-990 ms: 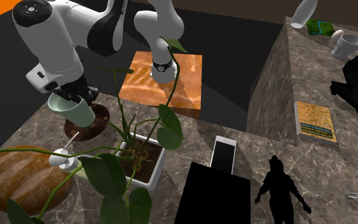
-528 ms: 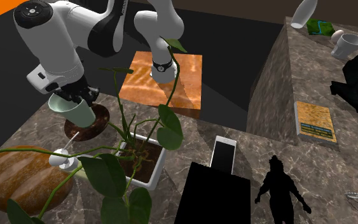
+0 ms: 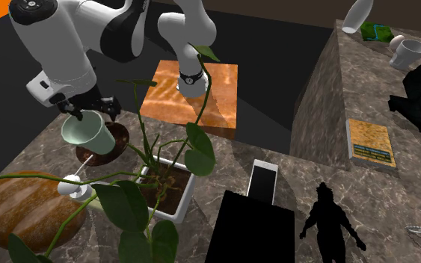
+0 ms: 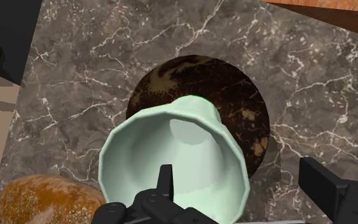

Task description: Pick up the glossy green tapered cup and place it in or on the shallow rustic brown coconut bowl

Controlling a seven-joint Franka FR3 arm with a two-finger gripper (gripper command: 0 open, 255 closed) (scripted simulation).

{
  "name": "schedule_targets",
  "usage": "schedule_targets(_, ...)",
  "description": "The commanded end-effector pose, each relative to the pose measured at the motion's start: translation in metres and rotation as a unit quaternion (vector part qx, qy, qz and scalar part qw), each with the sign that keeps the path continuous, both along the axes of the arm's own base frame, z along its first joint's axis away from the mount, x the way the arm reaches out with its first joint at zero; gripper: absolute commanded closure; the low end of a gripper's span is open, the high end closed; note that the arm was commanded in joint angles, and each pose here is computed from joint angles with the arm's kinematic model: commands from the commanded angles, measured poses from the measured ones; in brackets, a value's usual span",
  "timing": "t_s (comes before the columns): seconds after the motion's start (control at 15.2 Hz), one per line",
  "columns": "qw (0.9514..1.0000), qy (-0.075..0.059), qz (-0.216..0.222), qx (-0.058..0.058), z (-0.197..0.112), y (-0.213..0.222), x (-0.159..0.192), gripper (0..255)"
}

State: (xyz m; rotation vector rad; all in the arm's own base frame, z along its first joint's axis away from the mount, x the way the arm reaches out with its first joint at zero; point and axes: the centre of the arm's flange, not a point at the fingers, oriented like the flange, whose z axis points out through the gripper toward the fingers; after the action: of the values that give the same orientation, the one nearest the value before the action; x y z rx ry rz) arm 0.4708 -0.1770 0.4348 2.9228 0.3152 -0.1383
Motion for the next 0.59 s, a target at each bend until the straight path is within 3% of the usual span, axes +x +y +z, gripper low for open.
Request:
schedule_targets(0.0,1.0000,0.000,0.000,0.000,0.024,0.005,0.000,0)
schedule_targets(0.53,1.0000,0.000,0.000,0.000,0.034,0.007,0.001,0)
